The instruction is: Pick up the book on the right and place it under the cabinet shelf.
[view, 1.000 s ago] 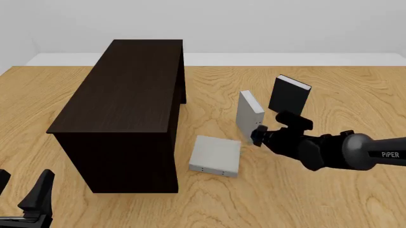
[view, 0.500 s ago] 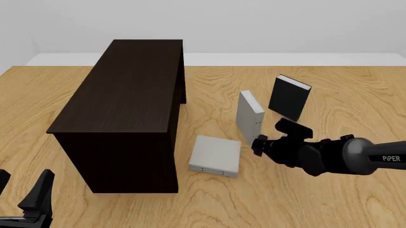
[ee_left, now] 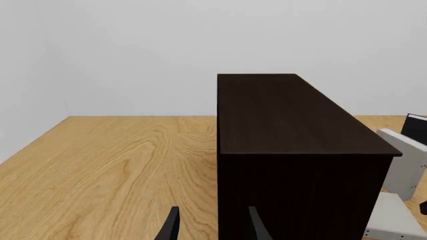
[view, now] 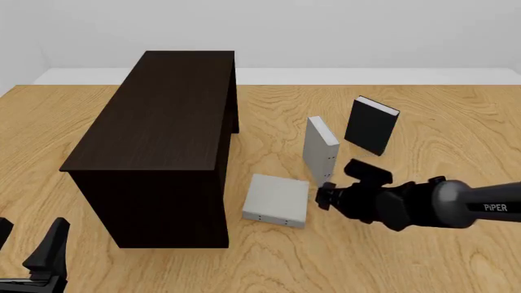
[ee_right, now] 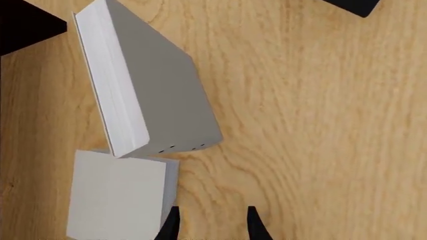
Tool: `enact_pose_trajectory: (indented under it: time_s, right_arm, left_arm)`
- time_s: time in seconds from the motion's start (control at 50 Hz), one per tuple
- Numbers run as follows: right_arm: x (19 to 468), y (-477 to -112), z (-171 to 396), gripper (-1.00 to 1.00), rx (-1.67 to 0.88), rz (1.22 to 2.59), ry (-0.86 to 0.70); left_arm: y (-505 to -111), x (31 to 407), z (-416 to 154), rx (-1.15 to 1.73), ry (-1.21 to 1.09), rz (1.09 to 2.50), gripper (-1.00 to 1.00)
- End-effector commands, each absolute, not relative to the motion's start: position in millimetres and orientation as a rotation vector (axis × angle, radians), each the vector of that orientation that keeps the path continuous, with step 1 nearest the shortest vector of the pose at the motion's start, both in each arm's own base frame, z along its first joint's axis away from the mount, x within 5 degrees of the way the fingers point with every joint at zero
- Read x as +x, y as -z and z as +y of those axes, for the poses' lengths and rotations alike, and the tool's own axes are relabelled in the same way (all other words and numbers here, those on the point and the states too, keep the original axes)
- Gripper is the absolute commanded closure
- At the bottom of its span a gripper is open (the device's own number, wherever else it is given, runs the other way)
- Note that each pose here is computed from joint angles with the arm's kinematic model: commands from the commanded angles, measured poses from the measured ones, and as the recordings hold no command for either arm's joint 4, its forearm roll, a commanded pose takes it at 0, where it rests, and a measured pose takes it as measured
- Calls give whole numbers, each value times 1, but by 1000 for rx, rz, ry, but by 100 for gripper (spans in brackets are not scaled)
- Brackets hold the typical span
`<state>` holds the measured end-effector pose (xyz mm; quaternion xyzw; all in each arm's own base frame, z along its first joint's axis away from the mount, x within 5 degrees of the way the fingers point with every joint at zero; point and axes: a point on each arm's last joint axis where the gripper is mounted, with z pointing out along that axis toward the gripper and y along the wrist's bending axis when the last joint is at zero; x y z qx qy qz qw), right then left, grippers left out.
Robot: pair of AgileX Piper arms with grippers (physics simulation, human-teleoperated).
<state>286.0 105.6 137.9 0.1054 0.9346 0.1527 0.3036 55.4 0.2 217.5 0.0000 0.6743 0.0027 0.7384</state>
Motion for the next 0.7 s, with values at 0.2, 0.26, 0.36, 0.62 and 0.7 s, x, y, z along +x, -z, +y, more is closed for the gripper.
enact_pose_trajectory:
  time_s: [0.2,0.26,0.36,0.62,0.7]
  right_arm:
    - [285,-119,126,-100,294,2473,-472]
    - [285,-117,132,-100,284,2478,-480]
    - [287,-116,140,-100,262,2487,-488]
    - [291,-119,160,-100,201,2495,-511]
    - [293,-123,168,-100,173,2491,-519]
  left_arm:
    - [-216,56,0,1,-6,1480,-100]
    - [-216,56,0,1,-6,1479,-100]
    - [-216,56,0,1,-6,1480,-100]
    - [-216,56,0,0,-6,1480,-100]
    - [-216,56,0,1,-6,1479,-100]
